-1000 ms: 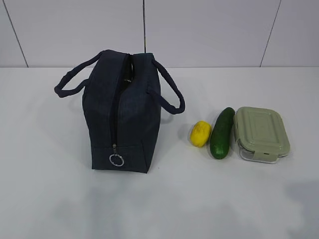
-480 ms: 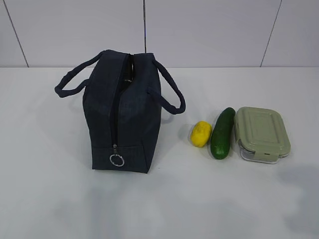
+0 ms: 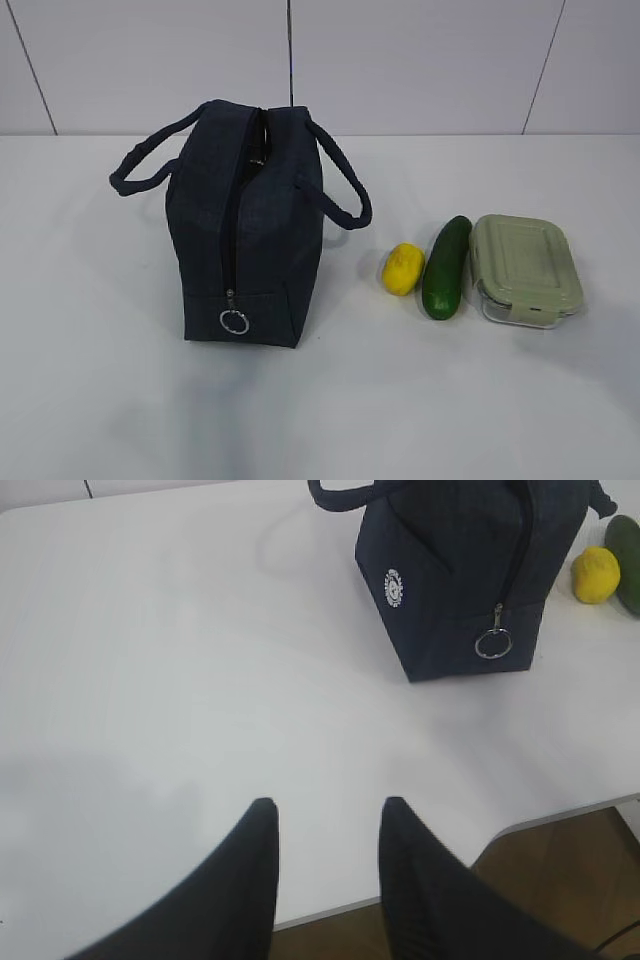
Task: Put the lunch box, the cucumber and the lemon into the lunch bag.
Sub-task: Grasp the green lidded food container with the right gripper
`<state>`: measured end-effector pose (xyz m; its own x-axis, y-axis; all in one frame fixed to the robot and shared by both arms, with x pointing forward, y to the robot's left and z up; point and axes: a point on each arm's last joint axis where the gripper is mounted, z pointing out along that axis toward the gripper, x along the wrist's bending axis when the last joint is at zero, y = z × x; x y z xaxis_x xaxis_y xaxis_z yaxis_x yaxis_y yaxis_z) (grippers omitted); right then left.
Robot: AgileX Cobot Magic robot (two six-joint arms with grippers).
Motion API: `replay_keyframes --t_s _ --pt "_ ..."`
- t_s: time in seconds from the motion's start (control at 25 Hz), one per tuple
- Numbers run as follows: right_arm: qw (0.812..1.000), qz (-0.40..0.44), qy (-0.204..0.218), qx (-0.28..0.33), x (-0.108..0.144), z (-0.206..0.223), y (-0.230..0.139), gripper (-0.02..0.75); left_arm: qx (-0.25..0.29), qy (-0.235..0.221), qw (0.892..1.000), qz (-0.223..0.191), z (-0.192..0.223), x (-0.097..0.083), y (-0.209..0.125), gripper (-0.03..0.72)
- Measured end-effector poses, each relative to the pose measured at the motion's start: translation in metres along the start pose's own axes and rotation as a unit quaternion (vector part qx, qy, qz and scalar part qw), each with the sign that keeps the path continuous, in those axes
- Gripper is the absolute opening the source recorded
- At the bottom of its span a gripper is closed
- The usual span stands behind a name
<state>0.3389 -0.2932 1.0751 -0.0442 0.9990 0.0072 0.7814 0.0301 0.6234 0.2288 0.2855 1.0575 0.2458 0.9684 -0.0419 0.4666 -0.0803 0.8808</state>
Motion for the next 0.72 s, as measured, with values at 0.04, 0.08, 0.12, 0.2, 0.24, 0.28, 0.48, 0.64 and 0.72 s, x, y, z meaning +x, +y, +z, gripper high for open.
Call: replay_keyframes --t_s 0.04,0.08,0.12,0.2,0.24,0.28,0.48,0.64,0.72 --pt "1.000 0.004 0.004 0.006 0.001 0.004 0.011 0.316 0.000 -0.002 1.000 -0.001 0.000 0.000 0.000 0.244" --pt "1.000 0.006 0.007 0.019 0.002 0.011 0.020 0.316 -0.001 -0.004 1.000 -0.002 0.000 -0.001 0.000 0.244" --pt "1.000 0.012 0.013 0.024 0.003 0.015 0.032 0.316 -0.001 -0.006 1.000 -0.003 0.000 -0.001 0.000 0.244" --pt "0.999 0.021 0.024 0.037 0.005 0.025 0.051 0.316 -0.001 -0.007 1.000 -0.004 0.000 -0.001 0.000 0.244" --pt "0.998 0.022 0.035 0.044 0.007 0.032 0.061 0.316 -0.001 -0.007 1.000 -0.004 0.000 -0.001 0.000 0.244" --pt "0.997 0.021 0.044 0.052 0.009 0.038 0.071 0.316 -0.001 -0.008 1.000 -0.004 0.000 -0.001 0.000 0.244" --pt "0.992 0.029 0.090 0.081 0.014 0.069 0.108 0.315 -0.001 -0.007 1.000 -0.004 0.000 -0.001 0.000 0.244" --pt "0.979 0.066 0.159 0.110 0.010 0.093 0.124 0.281 -0.001 -0.007 1.000 -0.004 0.000 -0.001 0.000 0.244" --pt "0.967 0.094 0.197 0.131 -0.001 0.106 0.125 0.267 -0.001 -0.007 1.000 -0.004 0.000 -0.001 0.000 0.244"
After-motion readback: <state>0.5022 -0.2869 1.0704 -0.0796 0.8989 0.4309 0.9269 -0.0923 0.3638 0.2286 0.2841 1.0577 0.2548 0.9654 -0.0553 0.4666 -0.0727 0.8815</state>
